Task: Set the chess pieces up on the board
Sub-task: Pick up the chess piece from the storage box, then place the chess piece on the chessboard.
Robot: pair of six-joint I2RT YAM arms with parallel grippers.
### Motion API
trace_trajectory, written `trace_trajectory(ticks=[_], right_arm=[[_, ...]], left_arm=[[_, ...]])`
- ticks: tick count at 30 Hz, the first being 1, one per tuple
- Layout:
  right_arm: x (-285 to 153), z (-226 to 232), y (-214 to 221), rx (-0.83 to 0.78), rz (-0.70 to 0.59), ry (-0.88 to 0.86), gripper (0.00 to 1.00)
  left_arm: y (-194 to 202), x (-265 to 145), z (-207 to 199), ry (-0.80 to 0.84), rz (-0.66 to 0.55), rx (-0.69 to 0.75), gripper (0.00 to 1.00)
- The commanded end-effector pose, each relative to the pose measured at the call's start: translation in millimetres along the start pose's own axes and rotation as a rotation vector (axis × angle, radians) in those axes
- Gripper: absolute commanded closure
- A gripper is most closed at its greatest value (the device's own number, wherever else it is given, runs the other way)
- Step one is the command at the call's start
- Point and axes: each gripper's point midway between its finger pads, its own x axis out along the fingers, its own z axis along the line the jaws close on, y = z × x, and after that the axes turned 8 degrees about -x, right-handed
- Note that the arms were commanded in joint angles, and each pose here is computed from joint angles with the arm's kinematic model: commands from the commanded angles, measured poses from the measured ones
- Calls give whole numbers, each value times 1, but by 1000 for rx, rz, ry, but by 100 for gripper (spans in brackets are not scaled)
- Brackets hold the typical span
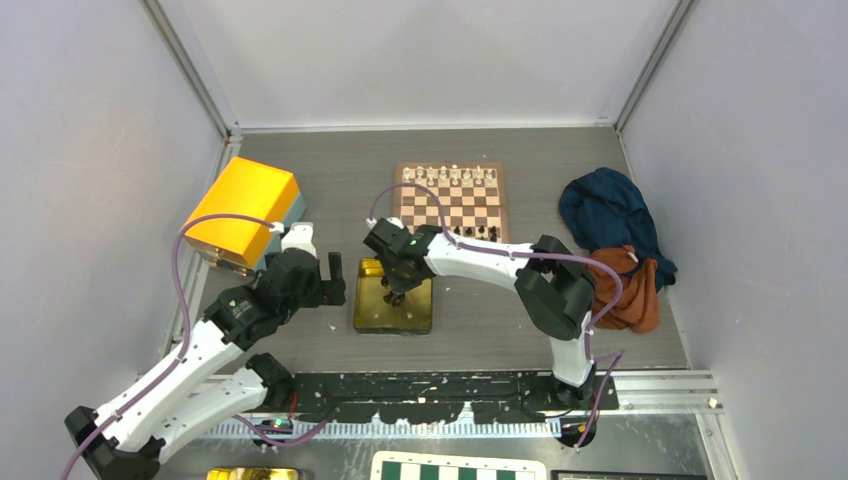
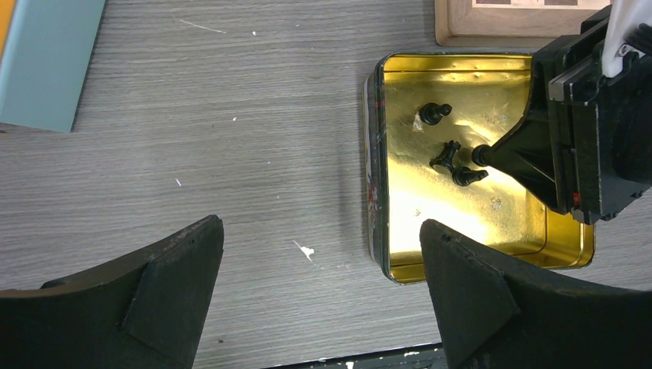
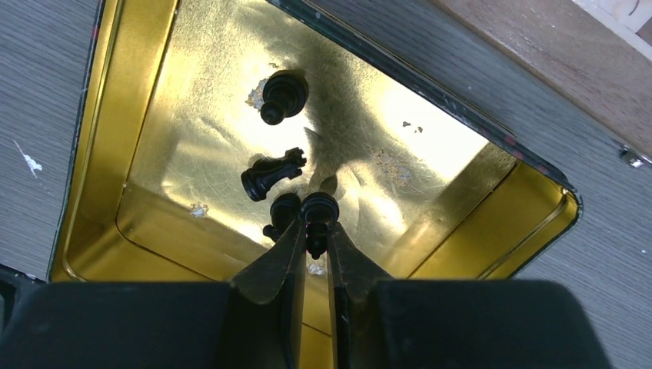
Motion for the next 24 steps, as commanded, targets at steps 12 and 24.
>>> trace_trajectory(ticks=[12,24], right_arm=[[-76,-48,-56,74,-202,100,96],[-95,-123,-49,193,-203,209,96]], left_arm=[[-10,1,-4,9,-36,-15,0],[-12,0,-8,13,-34,-18,0]])
